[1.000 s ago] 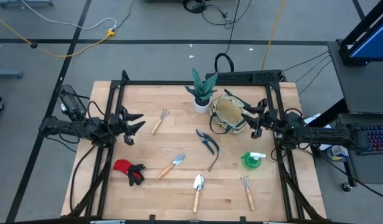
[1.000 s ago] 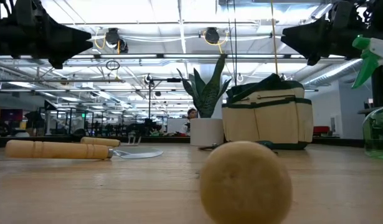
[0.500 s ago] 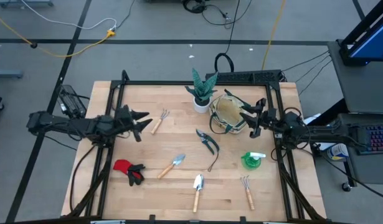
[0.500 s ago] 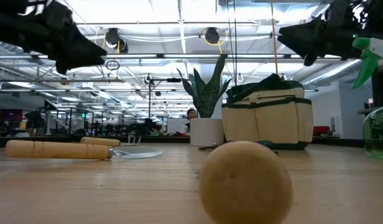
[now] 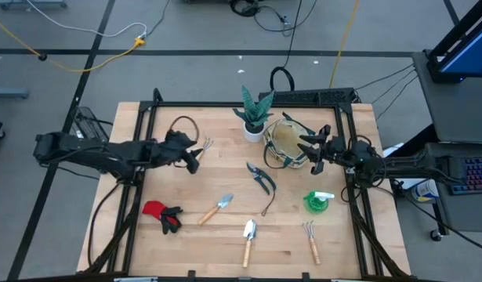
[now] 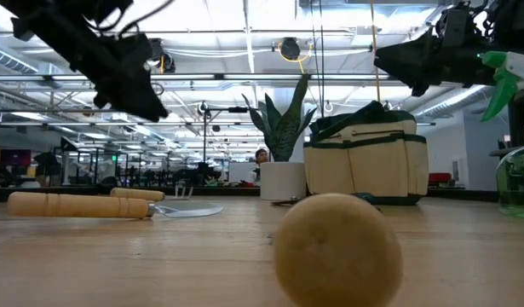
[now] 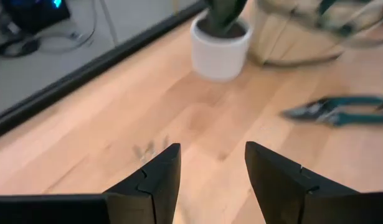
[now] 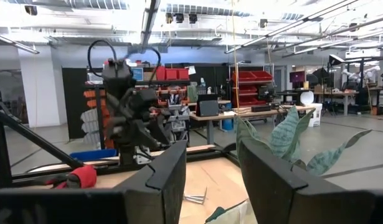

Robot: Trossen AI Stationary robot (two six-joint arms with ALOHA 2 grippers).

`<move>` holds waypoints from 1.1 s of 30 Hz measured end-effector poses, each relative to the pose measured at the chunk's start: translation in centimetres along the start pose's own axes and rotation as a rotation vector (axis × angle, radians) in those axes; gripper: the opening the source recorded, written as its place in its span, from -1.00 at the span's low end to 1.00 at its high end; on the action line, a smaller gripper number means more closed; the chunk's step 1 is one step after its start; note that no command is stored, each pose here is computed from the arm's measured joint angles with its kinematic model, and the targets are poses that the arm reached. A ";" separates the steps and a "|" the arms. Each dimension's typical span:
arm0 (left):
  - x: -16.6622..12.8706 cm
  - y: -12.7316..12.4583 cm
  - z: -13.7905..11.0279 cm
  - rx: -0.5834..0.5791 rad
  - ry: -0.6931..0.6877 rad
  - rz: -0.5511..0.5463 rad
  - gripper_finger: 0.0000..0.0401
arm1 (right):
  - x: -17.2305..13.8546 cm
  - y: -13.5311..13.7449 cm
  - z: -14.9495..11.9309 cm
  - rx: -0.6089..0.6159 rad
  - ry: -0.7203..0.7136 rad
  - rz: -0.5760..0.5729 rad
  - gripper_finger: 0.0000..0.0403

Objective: Pick & Place Garden tools in Gardening bag
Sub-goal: Put the top brown hand rake into the gardening bag

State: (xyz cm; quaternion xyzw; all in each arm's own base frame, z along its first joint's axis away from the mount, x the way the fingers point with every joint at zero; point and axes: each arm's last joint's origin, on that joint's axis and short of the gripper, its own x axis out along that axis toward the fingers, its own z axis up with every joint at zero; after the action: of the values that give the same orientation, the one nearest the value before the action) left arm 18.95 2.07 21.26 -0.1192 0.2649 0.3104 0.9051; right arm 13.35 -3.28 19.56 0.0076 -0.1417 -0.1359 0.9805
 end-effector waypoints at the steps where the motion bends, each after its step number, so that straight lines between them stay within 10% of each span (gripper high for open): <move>1: 0.4 0.0 -0.2 0.006 0.025 0.014 -0.07 | 0.0 0.0 0.0 0.000 0.001 0.000 -0.31; 33: 6.8 1.5 -3.7 -0.143 0.366 0.157 -0.07 | 0.0 0.0 0.1 0.000 -0.004 0.000 -0.34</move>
State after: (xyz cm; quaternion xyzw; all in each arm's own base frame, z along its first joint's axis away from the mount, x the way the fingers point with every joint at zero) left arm 21.03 5.22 14.39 -0.2164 0.4109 0.3712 0.8041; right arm 13.37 -3.28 19.67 0.0073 -0.1436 -0.1359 0.9802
